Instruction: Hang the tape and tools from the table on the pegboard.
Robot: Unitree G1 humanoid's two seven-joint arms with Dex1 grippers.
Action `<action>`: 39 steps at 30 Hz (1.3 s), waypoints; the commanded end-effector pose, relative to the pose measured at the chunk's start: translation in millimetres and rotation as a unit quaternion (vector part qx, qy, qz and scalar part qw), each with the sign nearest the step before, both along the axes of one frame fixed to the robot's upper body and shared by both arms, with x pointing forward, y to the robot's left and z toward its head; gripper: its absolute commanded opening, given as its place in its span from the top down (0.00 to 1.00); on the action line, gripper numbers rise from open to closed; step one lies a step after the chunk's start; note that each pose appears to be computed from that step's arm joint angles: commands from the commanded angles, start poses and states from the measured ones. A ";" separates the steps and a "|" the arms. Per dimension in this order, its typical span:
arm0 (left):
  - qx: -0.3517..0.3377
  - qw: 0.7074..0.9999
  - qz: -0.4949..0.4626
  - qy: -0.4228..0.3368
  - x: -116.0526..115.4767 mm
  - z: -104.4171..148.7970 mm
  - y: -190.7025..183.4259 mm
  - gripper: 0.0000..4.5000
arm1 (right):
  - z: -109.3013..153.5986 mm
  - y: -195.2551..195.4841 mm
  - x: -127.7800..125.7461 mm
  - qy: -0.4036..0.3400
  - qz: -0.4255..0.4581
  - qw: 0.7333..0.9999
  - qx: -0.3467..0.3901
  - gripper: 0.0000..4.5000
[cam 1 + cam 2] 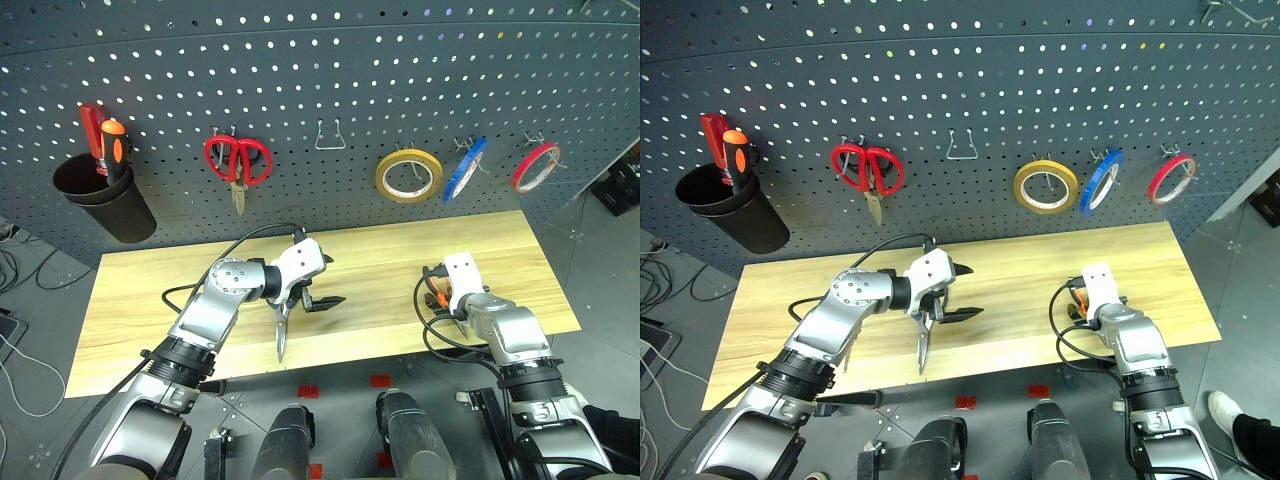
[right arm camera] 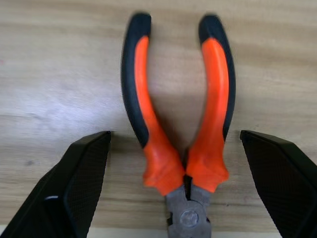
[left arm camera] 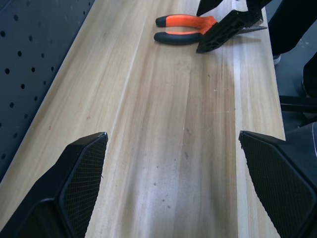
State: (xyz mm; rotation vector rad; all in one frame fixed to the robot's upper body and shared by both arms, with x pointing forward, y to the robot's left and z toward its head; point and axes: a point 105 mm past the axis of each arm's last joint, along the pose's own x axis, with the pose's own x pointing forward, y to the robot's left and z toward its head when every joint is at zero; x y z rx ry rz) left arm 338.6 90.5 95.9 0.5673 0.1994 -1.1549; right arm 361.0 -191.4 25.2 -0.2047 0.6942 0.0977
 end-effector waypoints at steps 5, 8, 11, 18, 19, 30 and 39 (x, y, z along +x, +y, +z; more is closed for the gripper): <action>-0.008 1.000 -0.009 -0.012 -4.5 3.8 -3.7 0.00 | -8.2 -6.7 -0.5 0.038 0.012 0.999 0.012 0.20; -0.031 0.999 0.002 -0.009 -6.7 4.9 -2.6 0.00 | -10.6 -5.8 -0.8 0.032 0.027 0.999 -0.006 0.43; -0.083 0.996 0.009 -0.022 -14.0 18.4 2.1 0.00 | 3.2 3.1 -2.2 -0.010 0.056 0.998 -0.014 0.45; -0.159 0.983 0.081 -0.038 -36.4 32.1 37.7 0.00 | 73.5 71.9 -36.8 -0.148 0.143 0.975 0.086 0.45; -0.160 0.981 0.097 -0.041 -39.2 30.0 45.3 0.00 | 85.5 84.4 -44.2 -0.175 0.163 0.966 0.103 0.45; -0.233 0.928 0.257 -0.134 -44.8 48.6 94.8 0.00 | 216.9 158.7 -41.8 -0.409 0.257 0.848 0.218 0.45; -0.274 0.915 0.247 -0.162 -39.6 77.1 78.7 0.00 | 326.8 196.5 -19.5 -0.576 0.271 0.743 0.207 0.45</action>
